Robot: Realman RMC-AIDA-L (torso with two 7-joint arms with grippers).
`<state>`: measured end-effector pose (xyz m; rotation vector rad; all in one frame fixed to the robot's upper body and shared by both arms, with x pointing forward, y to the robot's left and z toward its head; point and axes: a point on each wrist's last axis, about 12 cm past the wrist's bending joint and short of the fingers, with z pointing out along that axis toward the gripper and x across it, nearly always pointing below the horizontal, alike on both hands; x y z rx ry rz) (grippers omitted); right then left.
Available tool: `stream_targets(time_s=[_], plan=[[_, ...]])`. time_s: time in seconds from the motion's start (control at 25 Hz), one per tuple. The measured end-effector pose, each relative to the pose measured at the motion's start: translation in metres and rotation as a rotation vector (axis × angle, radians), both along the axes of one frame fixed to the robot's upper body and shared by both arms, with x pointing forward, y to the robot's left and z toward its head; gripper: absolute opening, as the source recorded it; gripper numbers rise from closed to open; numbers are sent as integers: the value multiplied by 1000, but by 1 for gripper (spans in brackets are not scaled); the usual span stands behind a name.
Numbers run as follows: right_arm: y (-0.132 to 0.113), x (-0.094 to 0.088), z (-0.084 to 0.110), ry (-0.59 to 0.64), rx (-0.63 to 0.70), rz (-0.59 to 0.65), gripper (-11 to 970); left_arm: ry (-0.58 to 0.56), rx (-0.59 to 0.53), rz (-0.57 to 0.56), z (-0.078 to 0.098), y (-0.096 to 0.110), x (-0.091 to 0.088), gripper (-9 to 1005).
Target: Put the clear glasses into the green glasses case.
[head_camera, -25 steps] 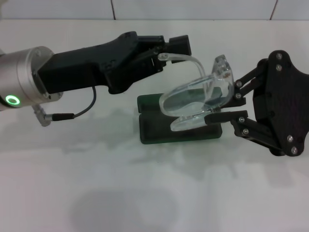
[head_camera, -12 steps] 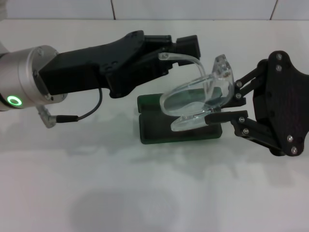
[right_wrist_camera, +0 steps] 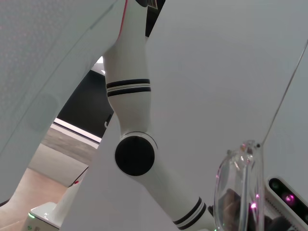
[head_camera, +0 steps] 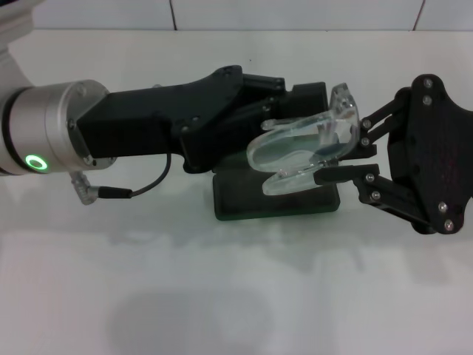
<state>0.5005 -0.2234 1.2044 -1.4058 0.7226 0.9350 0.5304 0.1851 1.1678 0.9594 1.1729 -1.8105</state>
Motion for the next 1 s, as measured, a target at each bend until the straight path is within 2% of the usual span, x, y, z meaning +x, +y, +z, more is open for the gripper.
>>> stream_targets(time_s=[0.48,0.72,0.88,1.0], plan=[[0,0,0,-2,0,1,57,-7,-21,53,1,10,2,57],[1,1,-1,-1,-1,-4,57,-26,-27,128,-1,24,5,57],[4,4,-1,16,-17,-27,56,-51,-1,237,-2,48,9,56],[8,8,0,38,-58,-56,56,-68,31,383,-1,84,13,56]])
